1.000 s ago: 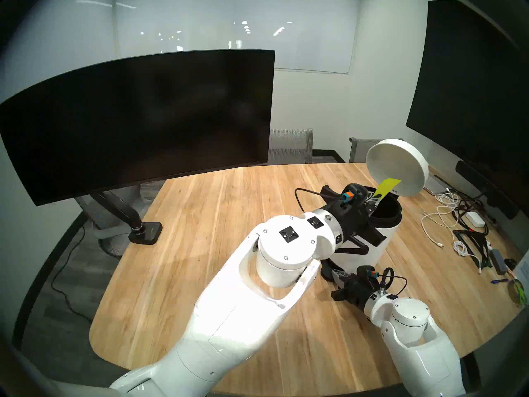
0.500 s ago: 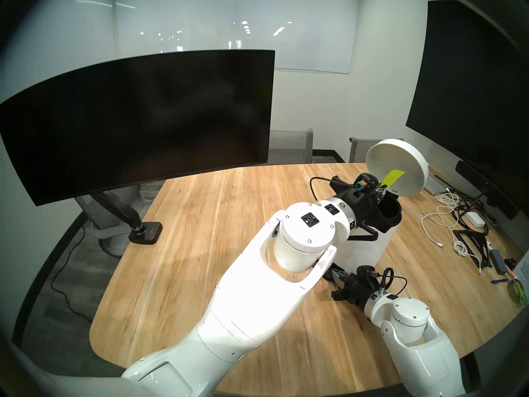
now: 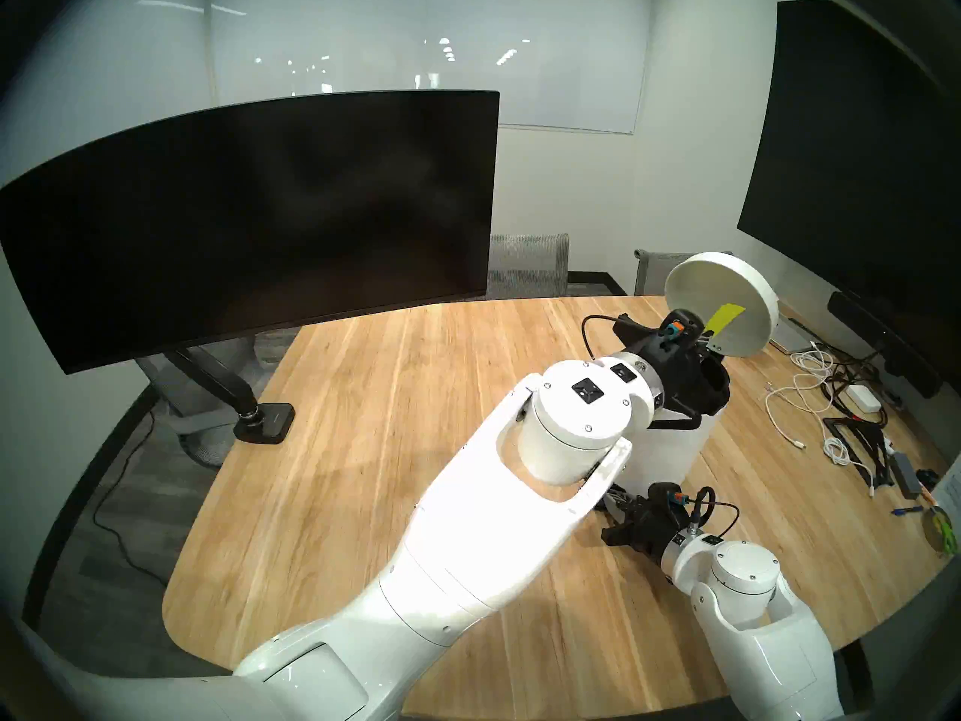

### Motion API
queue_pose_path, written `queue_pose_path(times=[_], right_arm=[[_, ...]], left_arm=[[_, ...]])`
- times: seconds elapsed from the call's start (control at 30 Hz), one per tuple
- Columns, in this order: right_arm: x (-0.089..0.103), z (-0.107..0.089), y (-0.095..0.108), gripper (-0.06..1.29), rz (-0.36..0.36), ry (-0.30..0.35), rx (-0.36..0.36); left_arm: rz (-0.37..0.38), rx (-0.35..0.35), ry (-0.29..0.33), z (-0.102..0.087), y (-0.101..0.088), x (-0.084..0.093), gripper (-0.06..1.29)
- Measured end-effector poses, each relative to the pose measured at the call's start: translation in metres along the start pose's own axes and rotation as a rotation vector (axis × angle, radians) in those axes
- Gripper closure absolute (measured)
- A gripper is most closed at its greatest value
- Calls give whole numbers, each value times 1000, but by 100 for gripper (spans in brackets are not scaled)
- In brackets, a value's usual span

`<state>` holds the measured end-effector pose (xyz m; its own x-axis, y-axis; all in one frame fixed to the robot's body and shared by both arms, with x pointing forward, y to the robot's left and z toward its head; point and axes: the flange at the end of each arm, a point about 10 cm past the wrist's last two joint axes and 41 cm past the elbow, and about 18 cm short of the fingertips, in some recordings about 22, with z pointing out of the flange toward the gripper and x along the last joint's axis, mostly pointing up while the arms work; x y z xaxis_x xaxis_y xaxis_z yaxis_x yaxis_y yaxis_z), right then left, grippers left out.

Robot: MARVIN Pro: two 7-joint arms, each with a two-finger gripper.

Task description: Peel the sticky note off the monitor, open the trash can lid and drop the sticker into the trash can

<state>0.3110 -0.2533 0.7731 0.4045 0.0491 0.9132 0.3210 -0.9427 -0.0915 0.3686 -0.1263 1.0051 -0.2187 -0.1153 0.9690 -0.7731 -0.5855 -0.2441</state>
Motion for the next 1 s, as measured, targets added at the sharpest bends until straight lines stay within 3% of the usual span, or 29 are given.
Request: queue_pose_path(times=[0.37, 0.5, 0.53, 0.6, 0.63, 0.7, 1.0], right_arm=[[0, 0, 0, 125, 2, 1, -1], [0, 0, 0, 125, 3, 1, -1], [0, 0, 0, 125, 3, 1, -1], [0, 0, 0, 125, 4, 1, -1], [0, 0, 0, 125, 4, 1, -1], [0, 0, 0, 125, 4, 2, -1], [0, 0, 0, 125, 3, 2, 2]], left_arm=[[2, 8, -11, 0, -2, -4, 125], [6, 13, -17, 0, -3, -7, 92], [7, 15, -19, 0, -3, -8, 74], [8, 16, -21, 0, -3, -8, 53], [8, 16, -23, 0, -3, -9, 30], [8, 16, -27, 0, -3, -11, 12], [-34, -20, -67, -4, 3, -24, 9]])
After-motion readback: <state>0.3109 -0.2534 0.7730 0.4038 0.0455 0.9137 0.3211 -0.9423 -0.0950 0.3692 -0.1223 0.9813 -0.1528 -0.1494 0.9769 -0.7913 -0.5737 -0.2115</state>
